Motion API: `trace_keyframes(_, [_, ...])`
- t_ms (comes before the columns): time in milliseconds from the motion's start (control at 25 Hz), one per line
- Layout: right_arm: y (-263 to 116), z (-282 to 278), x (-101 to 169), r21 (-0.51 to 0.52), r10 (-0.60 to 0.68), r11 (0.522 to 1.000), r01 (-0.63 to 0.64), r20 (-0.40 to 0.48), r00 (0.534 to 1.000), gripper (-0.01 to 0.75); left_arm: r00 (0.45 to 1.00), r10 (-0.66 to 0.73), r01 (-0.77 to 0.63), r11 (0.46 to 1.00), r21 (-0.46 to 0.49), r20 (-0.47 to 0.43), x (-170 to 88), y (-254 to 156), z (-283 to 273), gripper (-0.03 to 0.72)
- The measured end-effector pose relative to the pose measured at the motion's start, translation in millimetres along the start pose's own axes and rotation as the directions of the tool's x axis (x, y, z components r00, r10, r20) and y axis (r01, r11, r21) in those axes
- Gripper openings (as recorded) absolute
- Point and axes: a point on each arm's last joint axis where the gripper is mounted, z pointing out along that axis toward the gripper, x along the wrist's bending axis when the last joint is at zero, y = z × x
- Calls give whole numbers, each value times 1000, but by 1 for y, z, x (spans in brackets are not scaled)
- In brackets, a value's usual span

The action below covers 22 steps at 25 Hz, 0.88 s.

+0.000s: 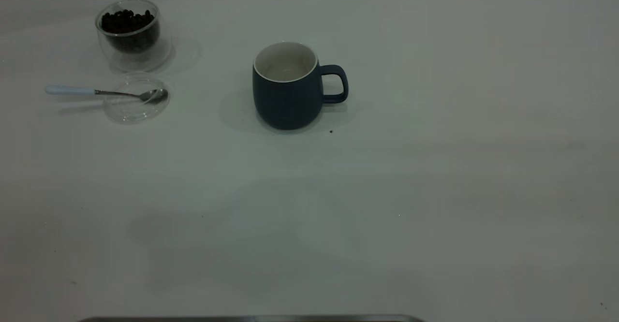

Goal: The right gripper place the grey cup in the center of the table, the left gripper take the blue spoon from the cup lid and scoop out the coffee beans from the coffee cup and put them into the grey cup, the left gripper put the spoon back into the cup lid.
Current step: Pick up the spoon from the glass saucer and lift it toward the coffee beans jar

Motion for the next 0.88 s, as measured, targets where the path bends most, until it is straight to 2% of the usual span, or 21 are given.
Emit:
trace_keyframes(200, [0,0,0,0,0,1000,0,0,1000,453,991,-134,136,989,52,-23,20,-1,14,185])
trace_keyframes(400, [0,0,0,0,0,1000,0,0,1000,453,950,-314,311,940,143,-1,38,1,50,185])
trace_keyframes(520, [0,0,0,0,0,1000,0,0,1000,453,934,-347,314,913,261,91,32,3,85,185])
trace_keyframes(640, [0,0,0,0,0,1000,0,0,1000,453,922,-308,217,913,344,234,15,6,116,185])
trace_keyframes(760, [0,0,0,0,0,1000,0,0,1000,453,896,-283,137,908,395,341,1,11,144,185])
trace_keyframes(880, [0,0,0,0,0,1000,0,0,1000,453,863,-294,100,896,432,411,-5,17,172,185])
